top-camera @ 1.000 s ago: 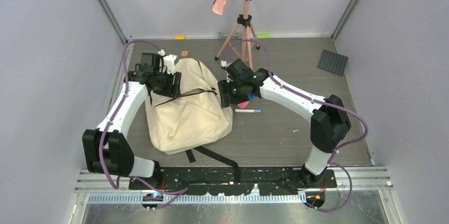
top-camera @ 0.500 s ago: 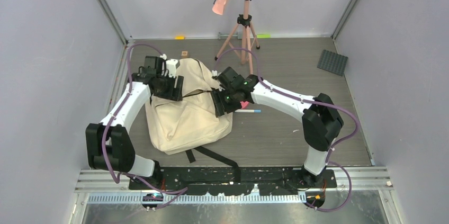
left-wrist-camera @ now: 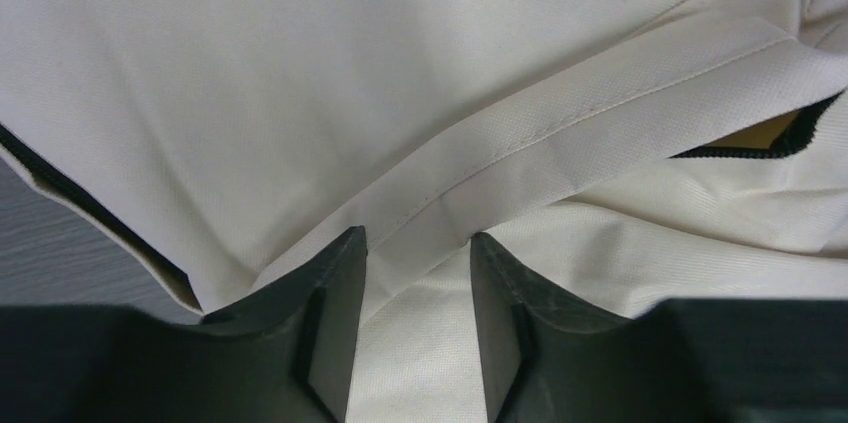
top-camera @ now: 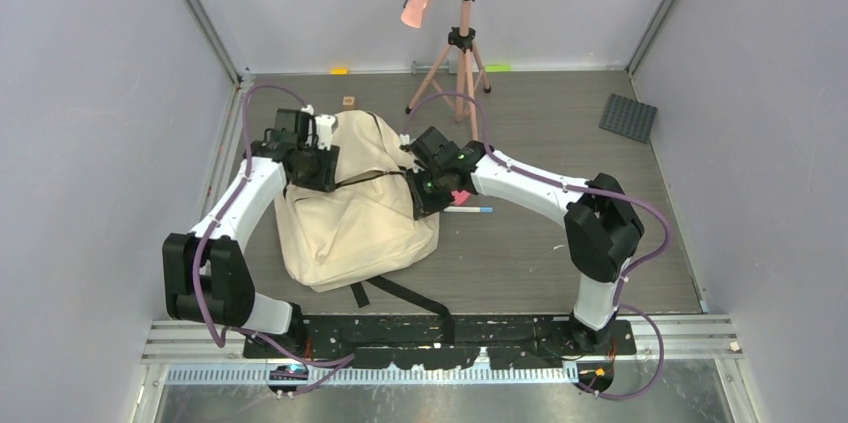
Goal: Pack the student bag
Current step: Adjust the student bag at the center of the board.
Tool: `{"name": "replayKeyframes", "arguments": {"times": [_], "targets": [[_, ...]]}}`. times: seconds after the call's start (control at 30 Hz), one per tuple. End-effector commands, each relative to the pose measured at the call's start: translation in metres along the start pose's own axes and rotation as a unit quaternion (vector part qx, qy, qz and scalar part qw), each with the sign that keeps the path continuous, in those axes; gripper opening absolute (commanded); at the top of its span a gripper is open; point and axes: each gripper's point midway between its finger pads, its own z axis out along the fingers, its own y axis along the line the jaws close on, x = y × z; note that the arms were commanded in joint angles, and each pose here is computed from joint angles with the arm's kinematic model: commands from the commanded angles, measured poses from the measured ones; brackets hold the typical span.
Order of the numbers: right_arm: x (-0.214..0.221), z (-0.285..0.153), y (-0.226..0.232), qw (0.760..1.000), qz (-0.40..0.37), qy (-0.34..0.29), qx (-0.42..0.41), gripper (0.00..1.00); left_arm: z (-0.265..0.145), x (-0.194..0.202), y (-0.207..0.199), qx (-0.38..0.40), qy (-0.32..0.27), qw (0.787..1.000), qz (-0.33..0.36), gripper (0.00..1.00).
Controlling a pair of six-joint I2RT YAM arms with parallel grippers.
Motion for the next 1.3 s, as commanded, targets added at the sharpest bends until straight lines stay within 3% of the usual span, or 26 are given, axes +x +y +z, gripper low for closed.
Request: {"name": "replayKeyframes", "arguments": {"times": [0.0,0.13,0.23,0.47,0.67,0.77,0.87,1.07,1.27], "targets": [[-0.018,-0.003,0.003,1.000,-0.006,-0.027,0.007,0.18,-0.004,-0.018,0.024,-0.067,-0.024,0.997,0.001,0.38],[-0.031,-0.005,-0.005,0.998,-0.017,-0.046,0.035,0.02,-0.006,-0.013,0.032,-0.093,-0.021,0.995,-0.003,0.16],[-0.047,-0.007,-0.008,0.996,-0.025,-0.064,0.051,0.01,-0.011,-0.009,0.034,-0.104,-0.026,0.994,-0.005,0.02],[-0.095,0.005,-0.024,0.991,-0.031,-0.099,0.088,0.01,-0.032,0.007,0.029,-0.110,-0.024,0.993,-0.043,0.00],[-0.149,0.020,-0.030,0.986,-0.031,-0.132,0.092,0.01,-0.058,0.008,0.007,-0.071,-0.058,0.990,-0.103,0.00],[-0.162,0.037,-0.032,0.986,-0.038,-0.130,0.095,0.01,-0.065,0.004,0.001,-0.057,-0.064,0.990,-0.111,0.13],[-0.179,0.046,-0.027,0.985,-0.038,-0.142,0.089,0.01,-0.067,-0.004,0.003,-0.062,-0.066,0.990,-0.111,0.33],[-0.202,0.040,-0.020,0.982,-0.029,-0.167,0.082,0.01,-0.049,-0.021,0.023,-0.095,-0.050,0.987,-0.119,0.59],[-0.206,0.011,-0.016,0.978,-0.031,-0.186,0.085,0.22,-0.024,-0.040,0.036,-0.114,-0.049,0.984,-0.124,0.70]]}}
